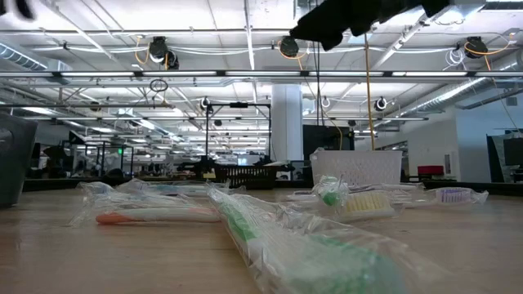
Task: Pick & Place Toothbrushes
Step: Put the violet toothbrush into the transparent bin
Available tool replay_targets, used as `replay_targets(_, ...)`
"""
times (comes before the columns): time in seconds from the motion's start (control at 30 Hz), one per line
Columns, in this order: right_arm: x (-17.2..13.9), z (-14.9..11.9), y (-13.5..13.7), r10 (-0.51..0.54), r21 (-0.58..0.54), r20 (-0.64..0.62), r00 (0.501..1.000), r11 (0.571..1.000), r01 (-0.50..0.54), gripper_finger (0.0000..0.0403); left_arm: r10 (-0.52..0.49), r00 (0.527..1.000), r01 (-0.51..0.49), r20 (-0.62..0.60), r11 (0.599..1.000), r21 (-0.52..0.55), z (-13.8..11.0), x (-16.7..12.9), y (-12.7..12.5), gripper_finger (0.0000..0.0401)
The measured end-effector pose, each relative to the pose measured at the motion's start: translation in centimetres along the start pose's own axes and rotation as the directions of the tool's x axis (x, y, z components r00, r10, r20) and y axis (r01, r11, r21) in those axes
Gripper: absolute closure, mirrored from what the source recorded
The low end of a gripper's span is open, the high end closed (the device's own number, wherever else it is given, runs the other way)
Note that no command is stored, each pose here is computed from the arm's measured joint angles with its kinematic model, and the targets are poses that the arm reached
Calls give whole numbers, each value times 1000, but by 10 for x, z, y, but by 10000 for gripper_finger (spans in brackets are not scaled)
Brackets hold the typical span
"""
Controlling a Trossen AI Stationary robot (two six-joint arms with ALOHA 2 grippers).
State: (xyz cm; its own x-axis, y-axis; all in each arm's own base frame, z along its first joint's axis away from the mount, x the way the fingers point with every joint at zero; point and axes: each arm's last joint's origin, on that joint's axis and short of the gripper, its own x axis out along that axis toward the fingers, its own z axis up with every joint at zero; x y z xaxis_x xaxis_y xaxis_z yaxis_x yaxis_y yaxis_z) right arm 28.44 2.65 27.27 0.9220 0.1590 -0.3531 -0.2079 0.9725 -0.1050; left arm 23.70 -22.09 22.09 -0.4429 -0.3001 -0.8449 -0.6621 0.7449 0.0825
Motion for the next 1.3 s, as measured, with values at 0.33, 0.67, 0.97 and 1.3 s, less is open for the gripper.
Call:
replay_targets(0.33,1,-9,1,-3,-2,21,1000,1000,3,261,32,941,-96,336,980,177,42,-34,10,245)
replay_targets(0.67,2,-11,2,1,0,0,1000,1000,-1,261,135,794,-358,593,892,277,89,-62,29,245)
replay_targets(0.97,1,-18,3,12,59,-76,997,998,-8,261,272,651,-470,709,878,95,131,-87,57,245)
replay_targets(1.3,0,-43,5,5,39,-219,976,999,4,261,225,590,-445,775,892,80,172,-111,76,245)
